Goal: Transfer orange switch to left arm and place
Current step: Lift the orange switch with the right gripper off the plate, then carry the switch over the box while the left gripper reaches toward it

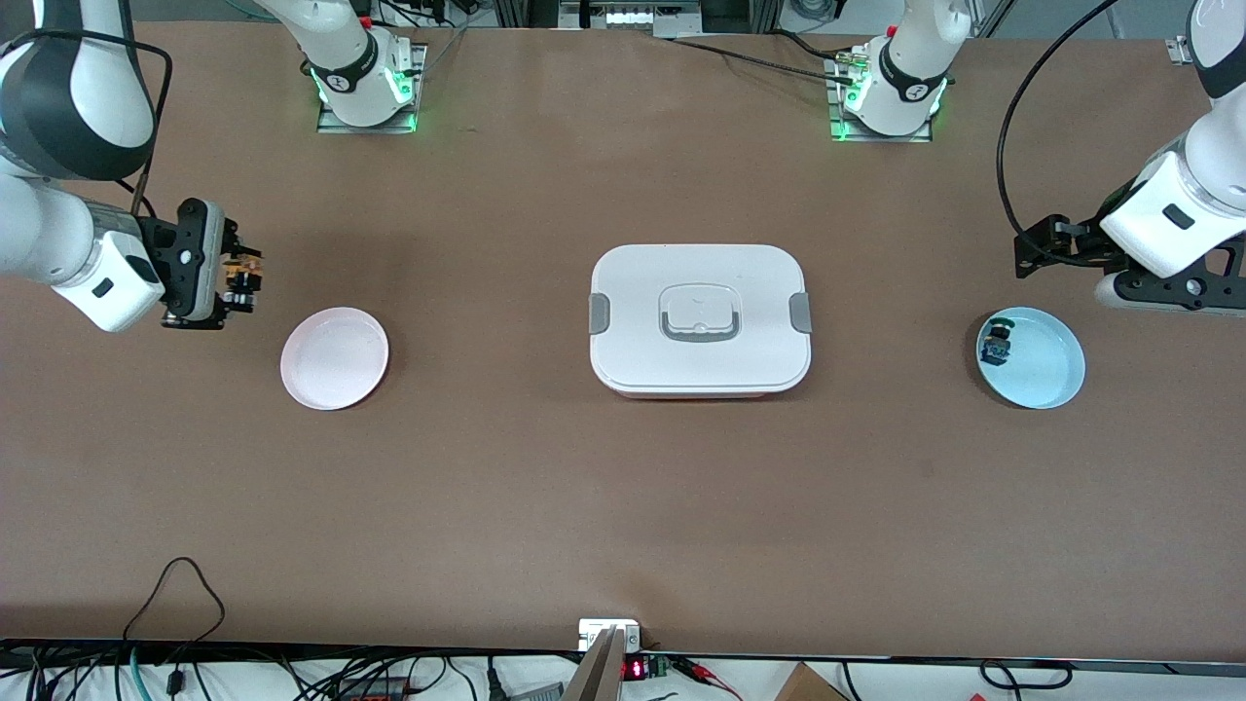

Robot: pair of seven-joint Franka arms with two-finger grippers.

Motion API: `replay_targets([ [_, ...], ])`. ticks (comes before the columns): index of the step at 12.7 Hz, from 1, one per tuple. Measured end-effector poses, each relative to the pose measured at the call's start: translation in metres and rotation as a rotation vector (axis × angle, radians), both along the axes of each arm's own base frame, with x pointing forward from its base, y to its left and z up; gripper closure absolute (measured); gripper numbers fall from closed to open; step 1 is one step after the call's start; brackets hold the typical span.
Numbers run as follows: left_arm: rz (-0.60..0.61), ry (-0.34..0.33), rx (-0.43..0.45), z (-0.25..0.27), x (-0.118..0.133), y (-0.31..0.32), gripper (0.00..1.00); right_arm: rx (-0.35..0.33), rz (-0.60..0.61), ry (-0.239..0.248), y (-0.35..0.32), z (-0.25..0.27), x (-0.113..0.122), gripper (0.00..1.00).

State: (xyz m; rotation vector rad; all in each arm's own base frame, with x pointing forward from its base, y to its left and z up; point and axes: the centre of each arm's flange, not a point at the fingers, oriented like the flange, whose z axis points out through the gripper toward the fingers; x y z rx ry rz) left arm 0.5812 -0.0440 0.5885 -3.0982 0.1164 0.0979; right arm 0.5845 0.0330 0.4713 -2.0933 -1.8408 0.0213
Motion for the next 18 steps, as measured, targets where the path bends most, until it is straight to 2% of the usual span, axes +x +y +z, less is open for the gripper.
replay_targets([
  [4,-0.001,0.0,-0.003,0.0,0.0,-0.001,0.0,0.312,-0.089,0.08,0.036,-0.022,0.007,0.28],
  [8,-0.002,0.002,-0.041,0.001,0.0,-0.006,0.0,0.641,-0.182,0.129,0.086,-0.026,0.019,0.28],
  [10,-0.002,-0.006,-0.042,0.004,0.0,-0.006,0.0,0.785,-0.23,0.144,0.118,-0.028,0.025,0.28],
  [12,-0.001,-0.01,-0.047,0.006,0.0,-0.007,0.0,0.861,-0.252,0.158,0.158,-0.028,0.024,0.28],
  [14,0.002,0.019,-0.098,0.005,-0.003,-0.012,0.0,0.877,-0.308,0.187,0.193,-0.021,0.02,0.28],
  [15,0.003,0.037,-0.122,0.004,-0.005,-0.015,0.0,0.912,-0.336,0.195,0.21,-0.016,0.019,0.28],
  [18,0.017,0.069,-0.248,0.0,-0.004,-0.022,0.0,1.005,-0.415,0.171,0.268,-0.005,0.01,0.28],
])
